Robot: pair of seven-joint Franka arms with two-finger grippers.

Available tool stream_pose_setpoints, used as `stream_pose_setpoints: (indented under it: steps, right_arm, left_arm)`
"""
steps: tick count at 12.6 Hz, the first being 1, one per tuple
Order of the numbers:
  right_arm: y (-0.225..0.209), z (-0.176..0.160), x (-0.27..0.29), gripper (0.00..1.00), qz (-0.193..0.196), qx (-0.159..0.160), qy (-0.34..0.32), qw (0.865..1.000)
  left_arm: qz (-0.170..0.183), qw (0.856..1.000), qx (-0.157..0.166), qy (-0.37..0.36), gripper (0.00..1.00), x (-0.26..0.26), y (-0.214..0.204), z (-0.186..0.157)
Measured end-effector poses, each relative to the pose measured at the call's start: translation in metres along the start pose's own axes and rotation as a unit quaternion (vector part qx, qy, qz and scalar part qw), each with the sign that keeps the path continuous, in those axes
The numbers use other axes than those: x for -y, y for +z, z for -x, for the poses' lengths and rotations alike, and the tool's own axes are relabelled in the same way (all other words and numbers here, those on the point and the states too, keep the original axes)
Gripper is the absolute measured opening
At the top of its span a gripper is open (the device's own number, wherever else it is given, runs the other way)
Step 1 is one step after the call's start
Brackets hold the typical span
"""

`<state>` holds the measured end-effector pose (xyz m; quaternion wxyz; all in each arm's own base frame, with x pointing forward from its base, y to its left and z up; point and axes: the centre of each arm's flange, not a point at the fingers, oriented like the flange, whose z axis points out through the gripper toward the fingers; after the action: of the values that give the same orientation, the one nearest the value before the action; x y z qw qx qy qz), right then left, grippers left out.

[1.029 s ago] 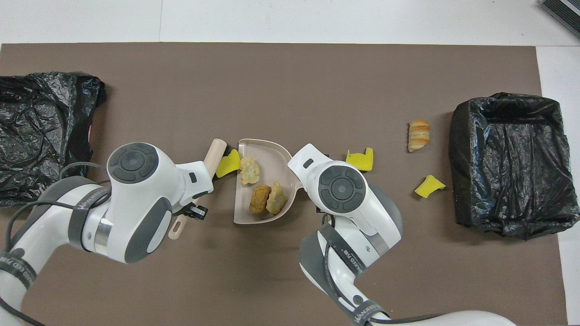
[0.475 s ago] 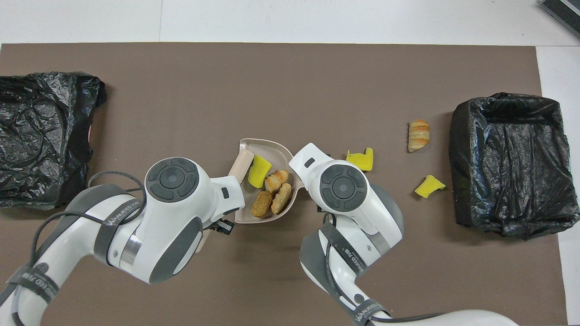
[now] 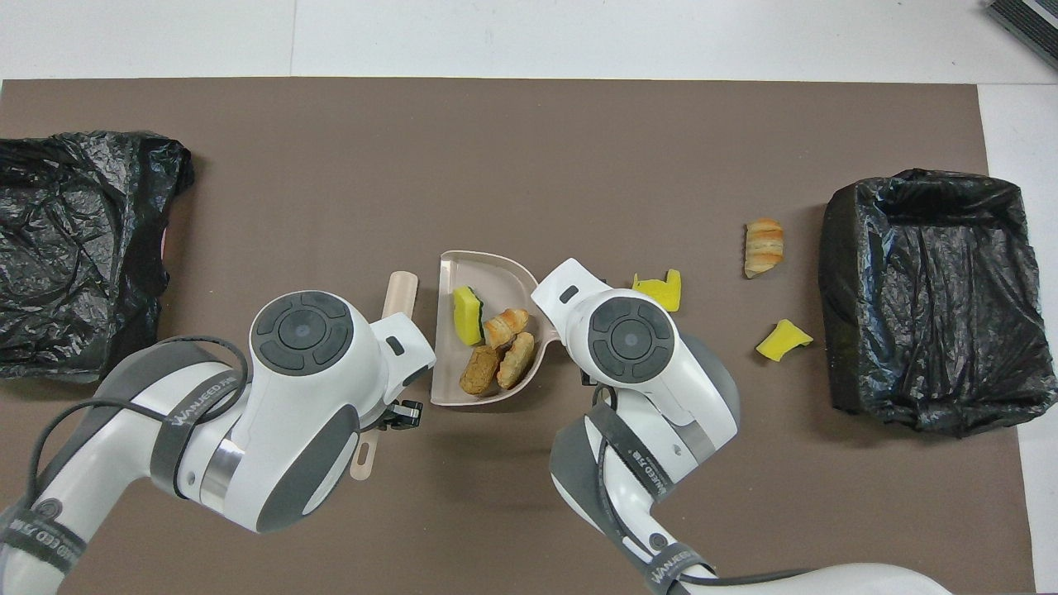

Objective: Sweep and dump trash in bin
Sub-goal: 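Sweep the bread and sponge pieces into the dustpan with the left gripper, then carry the loaded dustpan with the right gripper over the nearby black bin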

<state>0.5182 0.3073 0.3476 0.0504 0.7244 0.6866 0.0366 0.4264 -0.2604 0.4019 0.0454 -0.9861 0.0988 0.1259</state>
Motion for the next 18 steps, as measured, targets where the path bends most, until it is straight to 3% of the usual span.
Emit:
stream_pose_setpoints:
  steps: [2, 5, 9, 13, 18]
  right_arm:
    - [0.000, 0.006, -0.004, 0.31, 0.000, 0.001, 0.003, 1.000]
    - [-0.005, 0.021, -0.019, 0.31, 0.005, 0.000, -0.004, 1.000]
    - [-0.048, 0.062, -0.058, 0.31, -0.022, 0.015, -0.037, 0.999]
    - [-0.104, 0.143, -0.104, 0.31, -0.049, 0.002, -0.054, 0.997]
    - [-0.147, 0.246, -0.135, 0.31, -0.055, -0.009, -0.031, 0.998]
  left_arm:
    - [-0.009, 1.000, 0.022, -0.017, 0.25, 0.002, -0.001, 0.009]
    - [-0.016, 0.998, 0.021, -0.049, 0.25, -0.008, -0.006, 0.033]
    - [-0.019, 0.996, -0.020, -0.080, 0.25, -0.048, 0.024, 0.092]
    - [0.009, 0.994, -0.061, -0.090, 0.25, -0.099, 0.048, 0.143]
    - [0.027, 0.995, -0.052, -0.082, 0.25, -0.134, 0.089, 0.184]
